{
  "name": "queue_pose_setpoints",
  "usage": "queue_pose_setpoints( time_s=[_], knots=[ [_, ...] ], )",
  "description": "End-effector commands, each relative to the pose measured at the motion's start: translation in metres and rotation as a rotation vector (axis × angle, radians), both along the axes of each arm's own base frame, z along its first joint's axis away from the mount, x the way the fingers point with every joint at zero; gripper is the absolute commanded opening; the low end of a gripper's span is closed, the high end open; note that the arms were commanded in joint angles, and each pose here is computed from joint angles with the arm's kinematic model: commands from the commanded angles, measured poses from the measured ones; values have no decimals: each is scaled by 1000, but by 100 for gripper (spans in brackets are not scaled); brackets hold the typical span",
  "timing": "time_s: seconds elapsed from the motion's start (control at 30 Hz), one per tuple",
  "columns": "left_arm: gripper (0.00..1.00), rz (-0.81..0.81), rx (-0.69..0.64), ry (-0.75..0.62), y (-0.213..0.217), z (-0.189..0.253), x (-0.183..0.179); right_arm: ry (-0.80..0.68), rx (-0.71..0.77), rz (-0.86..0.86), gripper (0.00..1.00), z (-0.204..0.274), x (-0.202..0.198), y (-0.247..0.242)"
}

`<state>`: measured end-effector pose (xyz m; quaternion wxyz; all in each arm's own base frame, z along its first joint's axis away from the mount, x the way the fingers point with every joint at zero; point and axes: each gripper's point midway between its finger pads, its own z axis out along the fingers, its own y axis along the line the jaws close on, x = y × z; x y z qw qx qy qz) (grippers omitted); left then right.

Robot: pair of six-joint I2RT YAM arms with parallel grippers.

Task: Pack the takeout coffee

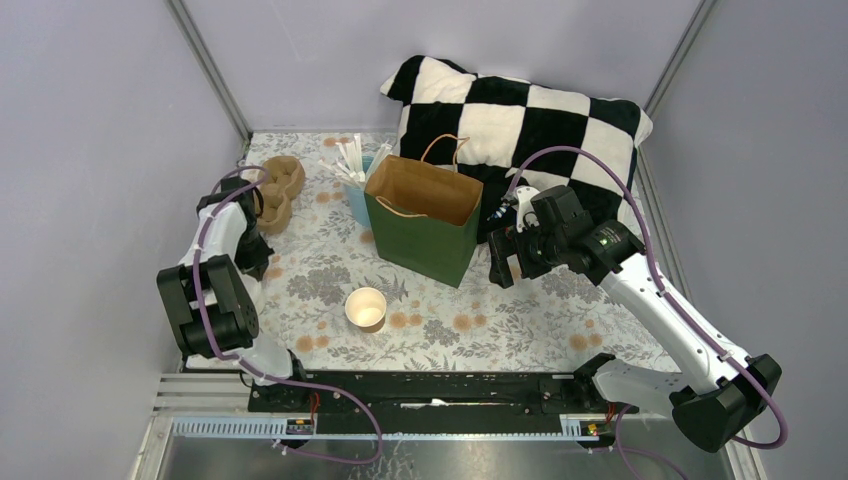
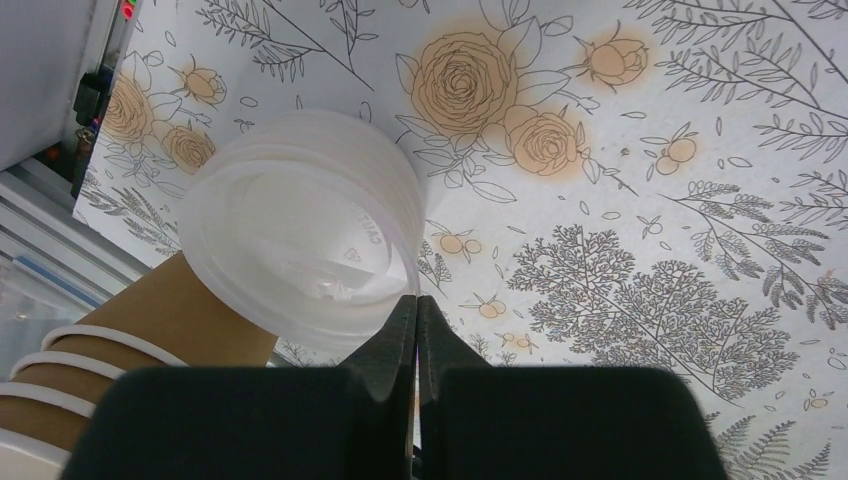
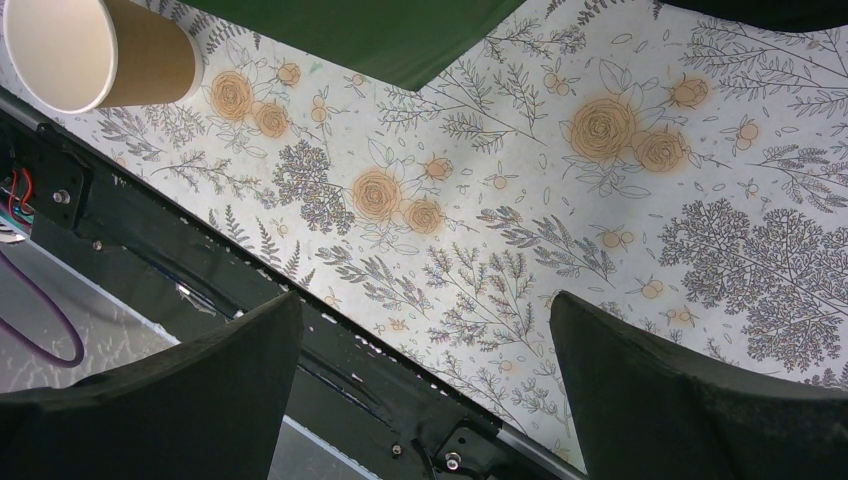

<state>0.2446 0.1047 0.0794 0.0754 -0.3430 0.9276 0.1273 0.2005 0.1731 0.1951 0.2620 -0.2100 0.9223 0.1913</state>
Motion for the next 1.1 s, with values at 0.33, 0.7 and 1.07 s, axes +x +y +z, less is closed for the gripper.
queue_pose_setpoints(
  time_s=[0.33, 0.7, 1.07],
  knots=[
    [0, 46, 108, -26, 11, 46, 13, -63, 14, 15, 100, 14, 6, 4],
    [0, 61, 77, -164, -23, 99, 34, -66, 14, 32, 100, 18, 6, 9],
    [0, -90, -161, -511, -105, 200, 48, -99, 50, -26, 100, 50, 16, 13]
  ],
)
